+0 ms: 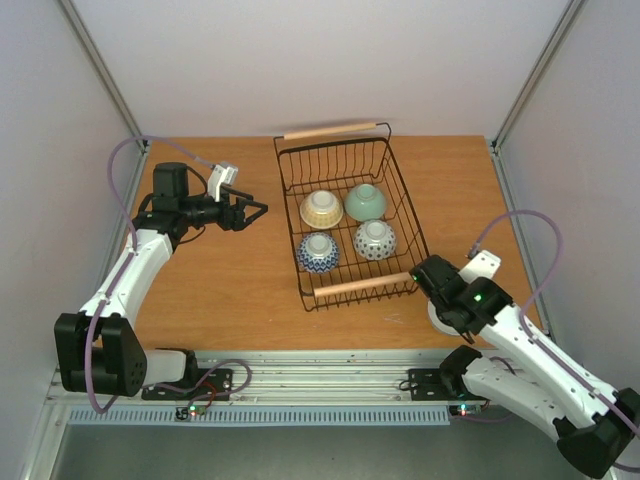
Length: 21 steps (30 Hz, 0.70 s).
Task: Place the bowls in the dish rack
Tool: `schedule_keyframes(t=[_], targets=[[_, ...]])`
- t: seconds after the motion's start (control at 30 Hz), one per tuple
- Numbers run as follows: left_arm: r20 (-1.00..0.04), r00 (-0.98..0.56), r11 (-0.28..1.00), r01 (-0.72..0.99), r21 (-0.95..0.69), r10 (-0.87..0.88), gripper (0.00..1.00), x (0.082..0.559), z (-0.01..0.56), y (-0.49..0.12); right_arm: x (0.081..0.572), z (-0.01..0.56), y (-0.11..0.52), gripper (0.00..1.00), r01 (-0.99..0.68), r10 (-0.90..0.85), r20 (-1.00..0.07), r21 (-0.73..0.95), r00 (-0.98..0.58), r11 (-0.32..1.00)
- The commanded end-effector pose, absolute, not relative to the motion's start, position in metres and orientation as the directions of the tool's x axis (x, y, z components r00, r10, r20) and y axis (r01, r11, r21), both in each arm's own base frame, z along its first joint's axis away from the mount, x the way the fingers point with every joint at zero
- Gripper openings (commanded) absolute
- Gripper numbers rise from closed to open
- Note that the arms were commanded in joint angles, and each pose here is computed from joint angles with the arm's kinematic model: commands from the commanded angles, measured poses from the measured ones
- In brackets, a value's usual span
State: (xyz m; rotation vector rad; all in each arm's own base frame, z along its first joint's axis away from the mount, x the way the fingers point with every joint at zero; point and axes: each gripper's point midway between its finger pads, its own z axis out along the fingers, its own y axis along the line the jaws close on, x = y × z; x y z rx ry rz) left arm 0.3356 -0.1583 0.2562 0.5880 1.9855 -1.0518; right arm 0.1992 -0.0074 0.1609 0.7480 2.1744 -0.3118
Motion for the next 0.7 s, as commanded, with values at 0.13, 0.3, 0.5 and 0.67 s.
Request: schedule_keyframes(t=[0.13,0.3,0.5,0.67], targets=[[-0.850,-0.526,0.543,0.724,-0.425,0.036,0.77,0.337,0.266,-0.157,0.252,0.134,0.059,0.94,0.396,0.320,-0.715,0.066,-0.622,0.916],[-0.854,-0.519,0.548,0.726,-0.416,0.038,0.77,0.336,0.267,-0.157,0.254,0.132,0.058,0.94,0.408,0.321,-0.719,0.058,-0.616,0.911],[-0.855,-0.518,0.544,0.728,-0.416,0.039,0.77,0.336,0.266,-0.157,0.208,0.141,0.007,0.94,0.592,0.435,-0.730,0.052,-0.527,0.804],[-0.849,-0.526,0.535,0.729,-0.427,0.039,0.77,0.337,0.264,-0.158,0.173,0.134,-0.014,0.94,0.652,0.514,-0.691,0.081,-0.509,0.754]])
